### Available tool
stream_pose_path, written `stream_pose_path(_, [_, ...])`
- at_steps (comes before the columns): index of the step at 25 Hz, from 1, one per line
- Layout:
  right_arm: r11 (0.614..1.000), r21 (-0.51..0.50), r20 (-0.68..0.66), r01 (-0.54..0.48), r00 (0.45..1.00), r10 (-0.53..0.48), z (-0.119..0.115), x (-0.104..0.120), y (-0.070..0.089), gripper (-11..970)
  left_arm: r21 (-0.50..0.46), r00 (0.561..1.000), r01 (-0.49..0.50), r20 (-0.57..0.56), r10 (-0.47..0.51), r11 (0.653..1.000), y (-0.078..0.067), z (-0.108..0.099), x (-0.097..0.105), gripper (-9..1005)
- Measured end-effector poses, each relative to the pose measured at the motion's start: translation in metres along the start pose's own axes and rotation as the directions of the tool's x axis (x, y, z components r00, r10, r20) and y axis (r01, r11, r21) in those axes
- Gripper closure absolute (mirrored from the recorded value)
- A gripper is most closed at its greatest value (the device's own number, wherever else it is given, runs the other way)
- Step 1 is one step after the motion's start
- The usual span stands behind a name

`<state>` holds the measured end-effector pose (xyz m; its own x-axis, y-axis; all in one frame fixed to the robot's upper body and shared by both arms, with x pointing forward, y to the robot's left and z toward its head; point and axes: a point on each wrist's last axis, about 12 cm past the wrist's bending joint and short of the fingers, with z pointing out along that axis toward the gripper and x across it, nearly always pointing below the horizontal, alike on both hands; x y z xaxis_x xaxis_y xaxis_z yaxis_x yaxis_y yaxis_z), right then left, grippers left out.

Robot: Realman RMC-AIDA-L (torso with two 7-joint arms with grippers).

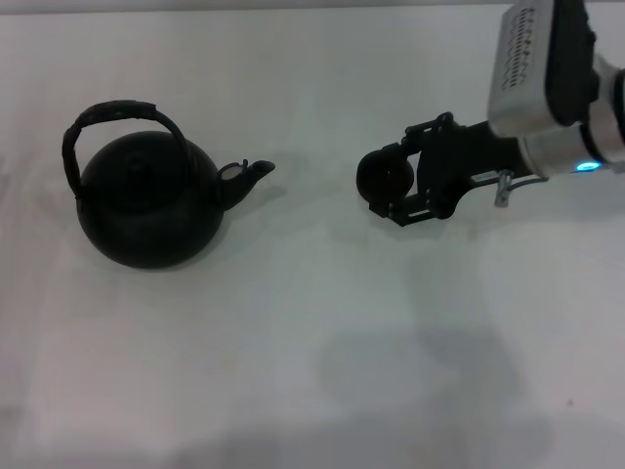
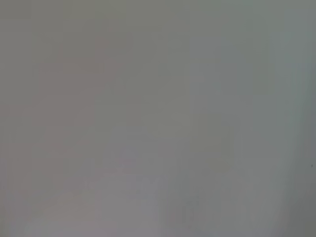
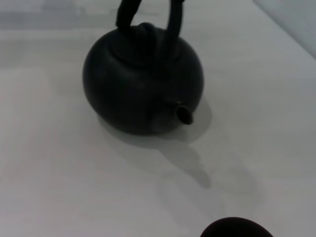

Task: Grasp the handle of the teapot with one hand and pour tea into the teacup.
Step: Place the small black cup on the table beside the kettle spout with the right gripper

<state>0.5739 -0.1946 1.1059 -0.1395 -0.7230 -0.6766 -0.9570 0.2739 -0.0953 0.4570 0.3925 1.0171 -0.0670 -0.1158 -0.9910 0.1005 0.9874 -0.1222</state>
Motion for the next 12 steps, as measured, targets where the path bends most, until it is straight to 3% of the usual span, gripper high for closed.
stream_pose_path(12, [1.0, 0.001, -0.062, -0.014, 0.998, 0.014, 0.02, 0.013, 0.004, 240, 0.009, 1.0, -0.007, 0.006, 0.007, 1.0, -0.001, 0.006, -0.002, 341])
